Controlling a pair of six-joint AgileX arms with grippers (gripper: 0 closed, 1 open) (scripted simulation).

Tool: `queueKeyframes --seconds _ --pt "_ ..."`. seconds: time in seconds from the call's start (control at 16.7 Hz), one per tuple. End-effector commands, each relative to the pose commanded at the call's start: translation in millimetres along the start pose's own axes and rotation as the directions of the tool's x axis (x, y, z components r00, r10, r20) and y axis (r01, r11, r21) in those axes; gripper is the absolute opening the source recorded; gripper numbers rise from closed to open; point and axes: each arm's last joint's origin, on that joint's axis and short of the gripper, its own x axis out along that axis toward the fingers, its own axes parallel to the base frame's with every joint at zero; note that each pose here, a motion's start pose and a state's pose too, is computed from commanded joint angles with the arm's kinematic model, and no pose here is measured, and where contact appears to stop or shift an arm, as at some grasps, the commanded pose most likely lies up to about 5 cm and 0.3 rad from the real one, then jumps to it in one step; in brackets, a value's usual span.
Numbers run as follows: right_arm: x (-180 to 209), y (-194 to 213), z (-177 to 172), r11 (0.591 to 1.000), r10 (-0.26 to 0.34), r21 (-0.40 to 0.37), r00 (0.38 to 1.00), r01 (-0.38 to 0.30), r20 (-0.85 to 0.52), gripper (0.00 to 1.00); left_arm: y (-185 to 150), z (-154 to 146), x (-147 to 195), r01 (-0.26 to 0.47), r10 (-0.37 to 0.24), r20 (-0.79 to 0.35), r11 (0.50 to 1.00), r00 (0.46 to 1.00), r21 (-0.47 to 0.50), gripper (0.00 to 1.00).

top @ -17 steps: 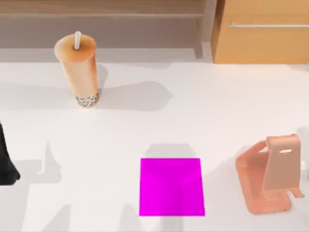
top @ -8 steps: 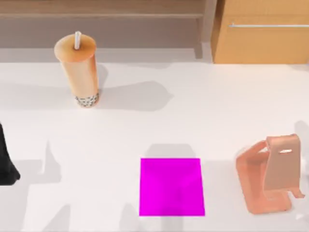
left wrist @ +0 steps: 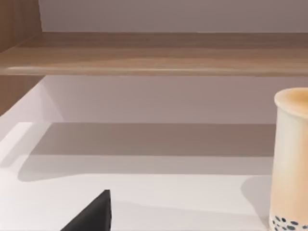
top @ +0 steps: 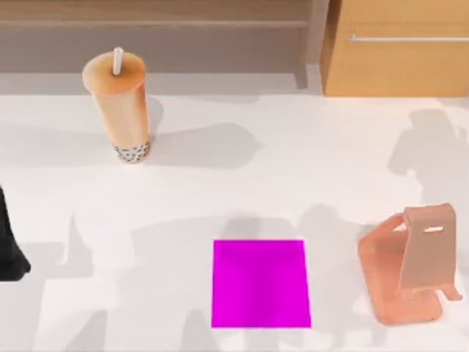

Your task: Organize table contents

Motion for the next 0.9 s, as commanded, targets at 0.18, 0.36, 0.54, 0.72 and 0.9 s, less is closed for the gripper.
queueKeyframes --seconds 0.18,0.36,0.54,0.72,0.9 --pt "-8.5 8.2 45.2 0.983 -0.023 0.184 0.999 0.014 0.048 0.0 0.0 0.0 0.0 0.0 0.0 0.0 1.0 1.0 0.0 1.0" --pt "-2.0 28.8 93.3 0.923 0.01 0.383 0.997 -0.038 0.075 0.0 0.0 0.0 0.0 0.0 0.0 0.0 1.0 1.0 0.0 1.0" --pt "17.3 61.0 139.6 0.816 0.074 0.569 0.995 -0.1 0.069 0.0 0.0 0.0 0.0 0.0 0.0 0.0 1.0 1.0 0.0 1.0" --pt "45.3 101.6 176.8 0.685 0.141 0.718 0.989 -0.121 0.031 0.0 0.0 0.0 0.0 0.0 0.0 0.0 1.0 1.0 0.0 1.0" --pt "72.8 142.4 200.9 0.567 0.189 0.818 0.982 -0.099 -0.012 0.0 0.0 0.0 0.0 0.0 0.0 0.0 1.0 1.0 0.0 1.0"
